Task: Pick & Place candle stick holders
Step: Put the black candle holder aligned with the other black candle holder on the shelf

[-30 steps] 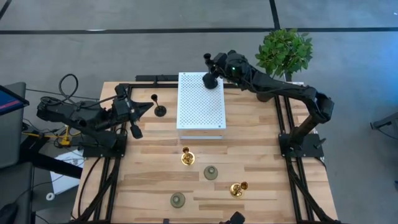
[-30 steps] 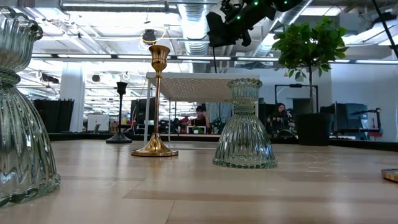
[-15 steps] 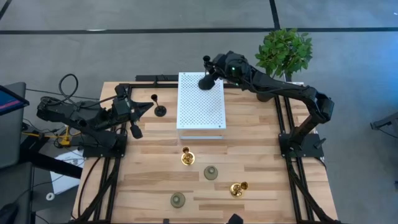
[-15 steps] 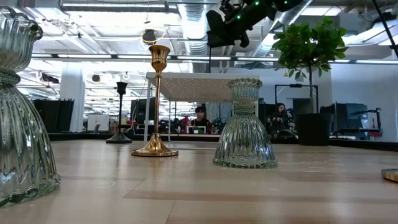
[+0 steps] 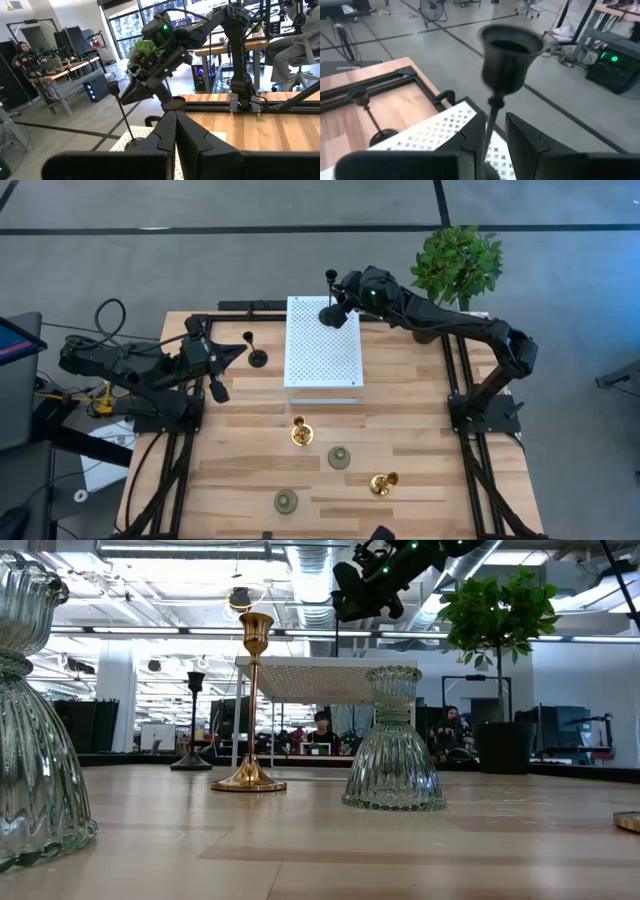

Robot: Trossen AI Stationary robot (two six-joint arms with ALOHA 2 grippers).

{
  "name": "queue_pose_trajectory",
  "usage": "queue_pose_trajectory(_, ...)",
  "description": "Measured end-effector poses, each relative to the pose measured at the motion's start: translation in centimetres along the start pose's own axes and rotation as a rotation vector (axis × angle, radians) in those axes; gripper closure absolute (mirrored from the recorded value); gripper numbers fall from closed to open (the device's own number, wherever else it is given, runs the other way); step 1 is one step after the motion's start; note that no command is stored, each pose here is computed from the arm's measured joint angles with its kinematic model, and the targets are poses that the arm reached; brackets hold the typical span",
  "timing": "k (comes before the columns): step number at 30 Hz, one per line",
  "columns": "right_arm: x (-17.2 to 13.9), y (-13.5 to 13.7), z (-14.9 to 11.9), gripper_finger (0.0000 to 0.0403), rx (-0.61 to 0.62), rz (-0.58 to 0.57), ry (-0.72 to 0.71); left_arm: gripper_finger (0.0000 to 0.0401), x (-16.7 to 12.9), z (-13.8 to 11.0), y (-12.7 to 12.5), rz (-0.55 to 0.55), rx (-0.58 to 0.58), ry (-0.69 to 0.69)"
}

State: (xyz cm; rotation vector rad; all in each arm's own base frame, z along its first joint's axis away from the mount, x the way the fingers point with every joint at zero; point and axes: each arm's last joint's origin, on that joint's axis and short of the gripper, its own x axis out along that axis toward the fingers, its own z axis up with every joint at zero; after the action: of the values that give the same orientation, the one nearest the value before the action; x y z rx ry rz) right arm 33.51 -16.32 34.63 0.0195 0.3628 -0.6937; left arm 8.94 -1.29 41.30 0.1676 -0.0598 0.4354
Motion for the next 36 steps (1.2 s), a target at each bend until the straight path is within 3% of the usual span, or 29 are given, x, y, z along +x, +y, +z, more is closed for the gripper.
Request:
queue_pose_trajectory(10,-4.3,-1.4,2.1,0.0336,-0.011,-0.062,-0.047,0.0393,0.0,0.0,0.0,-0.001,0.001,0.000)
queue_pose_trajectory(17,-9.1,-0.9,3.6,0.0337,-0.018,0.066,-0.100,0.0393,0.0,-0.2,-0.1,-0.004,0.019,0.018)
queue_pose_trajectory(23,-13.2,0.0,4.5,0.0338,-0.105,0.224,-0.180,0.0393,0.0,-1.0,-0.2,-0.006,0.080,0.077)
queue_pose_trajectory(27,-15.1,0.1,4.4,0.0359,-0.123,0.256,-0.162,0.0394,-0.2,-2.0,-0.2,-0.022,0.128,0.155)
queue_pose_trajectory(30,-15.6,0.0,4.0,0.0394,-0.139,0.259,-0.119,0.0397,-0.7,-3.3,0.2,0.028,0.084,0.257)
queue_pose_trajectory(33,-15.7,-0.1,3.5,0.0396,-0.147,0.258,-0.074,0.0397,-1.5,-4.5,0.8,0.078,0.025,0.342)
queue_pose_trajectory(36,-15.7,-0.1,2.9,0.0401,-0.171,0.270,-0.011,0.0398,-2.5,-5.2,1.6,0.060,-0.030,0.385)
